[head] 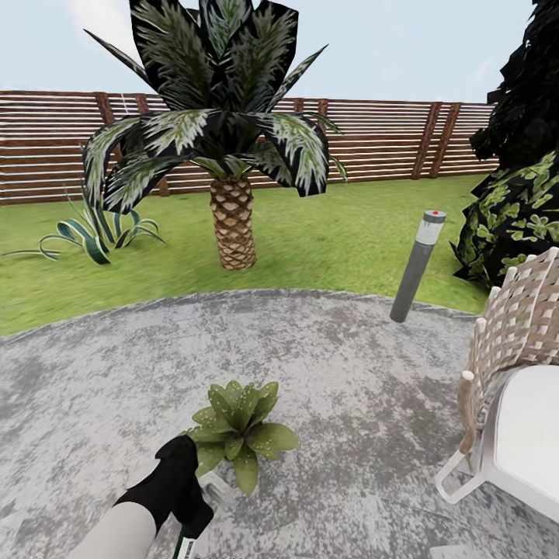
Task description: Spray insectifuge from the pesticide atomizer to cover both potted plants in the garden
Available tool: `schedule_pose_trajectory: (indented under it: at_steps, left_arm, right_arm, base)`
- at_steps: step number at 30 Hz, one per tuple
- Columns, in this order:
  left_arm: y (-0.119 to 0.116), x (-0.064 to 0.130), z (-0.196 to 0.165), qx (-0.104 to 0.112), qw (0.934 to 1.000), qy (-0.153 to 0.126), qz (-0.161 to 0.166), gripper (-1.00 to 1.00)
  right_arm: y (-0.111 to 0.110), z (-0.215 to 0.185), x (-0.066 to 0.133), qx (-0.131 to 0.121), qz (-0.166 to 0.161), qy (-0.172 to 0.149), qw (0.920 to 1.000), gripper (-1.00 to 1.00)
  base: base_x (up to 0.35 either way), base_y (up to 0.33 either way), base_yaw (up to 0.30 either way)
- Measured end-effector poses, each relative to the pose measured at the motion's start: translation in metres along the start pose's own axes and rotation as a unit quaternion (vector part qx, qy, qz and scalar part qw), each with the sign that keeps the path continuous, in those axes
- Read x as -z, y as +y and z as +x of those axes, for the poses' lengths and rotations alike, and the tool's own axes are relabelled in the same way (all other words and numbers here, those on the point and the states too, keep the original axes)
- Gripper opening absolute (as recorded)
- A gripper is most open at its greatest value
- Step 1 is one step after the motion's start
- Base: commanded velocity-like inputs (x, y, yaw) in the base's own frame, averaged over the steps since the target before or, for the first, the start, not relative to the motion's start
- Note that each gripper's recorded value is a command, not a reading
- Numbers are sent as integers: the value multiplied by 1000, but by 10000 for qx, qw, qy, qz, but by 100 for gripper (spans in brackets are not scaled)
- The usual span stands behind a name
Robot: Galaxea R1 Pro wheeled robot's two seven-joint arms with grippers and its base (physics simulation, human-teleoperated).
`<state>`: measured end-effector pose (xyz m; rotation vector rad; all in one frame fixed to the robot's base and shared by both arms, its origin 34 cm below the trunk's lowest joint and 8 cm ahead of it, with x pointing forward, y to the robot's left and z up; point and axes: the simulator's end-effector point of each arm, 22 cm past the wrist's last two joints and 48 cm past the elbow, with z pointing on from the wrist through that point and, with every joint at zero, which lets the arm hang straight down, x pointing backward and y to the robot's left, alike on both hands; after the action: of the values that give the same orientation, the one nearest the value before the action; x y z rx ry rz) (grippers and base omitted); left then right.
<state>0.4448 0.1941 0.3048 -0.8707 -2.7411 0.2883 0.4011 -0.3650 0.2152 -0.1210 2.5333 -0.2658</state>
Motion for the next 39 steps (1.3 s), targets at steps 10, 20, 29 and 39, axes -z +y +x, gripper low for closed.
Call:
schedule_pose_trajectory:
  at_steps: [10,20,29,39]
  left_arm:
    - [9,2,-37,37,9967,-652,-492,-100]
    - [17,-2,-37,65,9951,-687,-703,-100]
    - [15,-7,-30,137,9957,-651,-646,-100]
    - [27,-5,-24,182,9951,-620,-755,-100]
  right_arm:
    - [-1,0,0,2,7,2,10000,100]
    - [-1,1,0,3,6,8,10000,100]
    - [-1,1,0,3,4,9,10000,100]
    - [-1,1,0,4,6,12,10000,100]
  base:
    - [0,0,27]
    - [0,0,0]
    - [15,58,0]
    - [4,17,0]
